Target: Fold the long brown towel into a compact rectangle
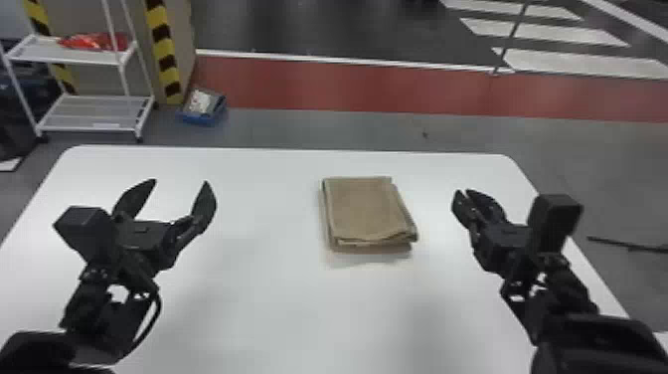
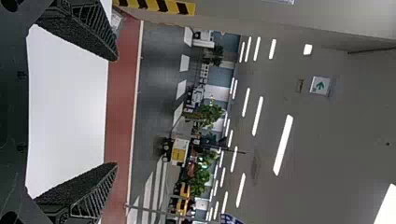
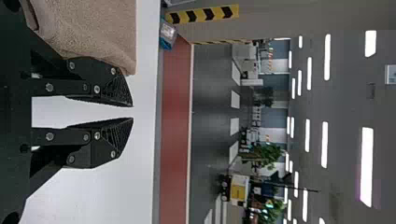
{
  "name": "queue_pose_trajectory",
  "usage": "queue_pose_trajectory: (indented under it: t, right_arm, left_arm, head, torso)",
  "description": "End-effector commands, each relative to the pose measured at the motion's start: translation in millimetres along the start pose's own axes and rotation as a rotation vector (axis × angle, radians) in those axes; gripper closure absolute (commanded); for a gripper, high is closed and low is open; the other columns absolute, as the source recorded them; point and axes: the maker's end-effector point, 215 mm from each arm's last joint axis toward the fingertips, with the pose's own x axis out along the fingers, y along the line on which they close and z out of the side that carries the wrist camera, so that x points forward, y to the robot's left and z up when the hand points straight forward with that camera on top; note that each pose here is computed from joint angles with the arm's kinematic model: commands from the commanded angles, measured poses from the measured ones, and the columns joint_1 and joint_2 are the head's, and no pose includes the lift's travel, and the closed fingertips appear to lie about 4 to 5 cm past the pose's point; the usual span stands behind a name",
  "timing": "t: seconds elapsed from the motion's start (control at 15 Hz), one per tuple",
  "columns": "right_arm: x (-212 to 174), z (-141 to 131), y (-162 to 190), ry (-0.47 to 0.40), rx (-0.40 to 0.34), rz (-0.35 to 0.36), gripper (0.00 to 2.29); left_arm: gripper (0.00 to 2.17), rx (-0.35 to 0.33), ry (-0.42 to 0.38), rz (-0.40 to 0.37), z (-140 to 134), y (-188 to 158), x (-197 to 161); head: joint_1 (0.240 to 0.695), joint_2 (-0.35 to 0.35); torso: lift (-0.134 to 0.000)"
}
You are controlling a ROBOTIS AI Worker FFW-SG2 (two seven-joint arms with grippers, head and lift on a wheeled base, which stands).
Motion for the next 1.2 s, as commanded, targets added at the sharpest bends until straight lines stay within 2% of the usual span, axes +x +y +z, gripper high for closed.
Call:
queue_pose_trajectory:
  t: [0.0, 0.13, 0.27, 0.47, 0.6, 0.8, 1.0, 1.13]
  right_arm:
    - [-49.6, 35.7, 21.1, -0.146, -0.016, -0.001, 0.06]
    - [-70.4, 44.4, 37.8, -0.223, -0.03, -0.023, 0.06]
    - [-93.4, 42.2, 47.6, -0.27, -0.038, -0.025, 0.06]
    - [-98.0, 27.7, 44.8, -0.251, -0.041, -0.046, 0.06]
    - [-101.4, 18.9, 42.7, -0.231, -0.035, -0.055, 0.06]
    - [-106.5, 12.7, 46.7, -0.21, -0.04, -0.049, 0.06]
    - [-99.5, -7.9, 46.4, -0.128, -0.028, -0.049, 0.06]
    - [-98.9, -10.8, 47.9, -0.117, -0.026, -0.046, 0.06]
  left_arm:
    - [0.08, 0.011, 0.022, 0.039, -1.5, 36.6, -9.9]
    - [0.08, 0.018, 0.031, 0.098, -0.4, 73.9, -33.5]
    - [0.08, 0.021, 0.034, 0.135, -0.2, 96.9, -54.4]
    - [0.08, 0.031, 0.009, 0.184, 12.9, 118.4, -83.4]
    - [0.08, 0.034, -0.015, 0.192, 25.0, 118.0, -98.2]
    - [0.08, 0.036, -0.012, 0.183, 26.1, 110.5, -110.8]
    - [0.08, 0.042, -0.007, 0.181, 26.6, 103.9, -119.2]
    - [0.08, 0.045, -0.004, 0.183, 27.0, 101.3, -123.5]
  head:
    - [0.695, -0.138]
    - [0.695, -0.099]
    - [0.695, -0.05]
    - [0.695, 0.021]
    - [0.695, 0.04]
    - [0.695, 0.052]
    - [0.695, 0.053]
    - [0.695, 0.051]
  torso:
    - [-0.094]
    - [-0.094]
    - [-0.094]
    - [-0.094]
    - [-0.094]
    - [-0.094]
    - [-0.094]
    - [-0.094]
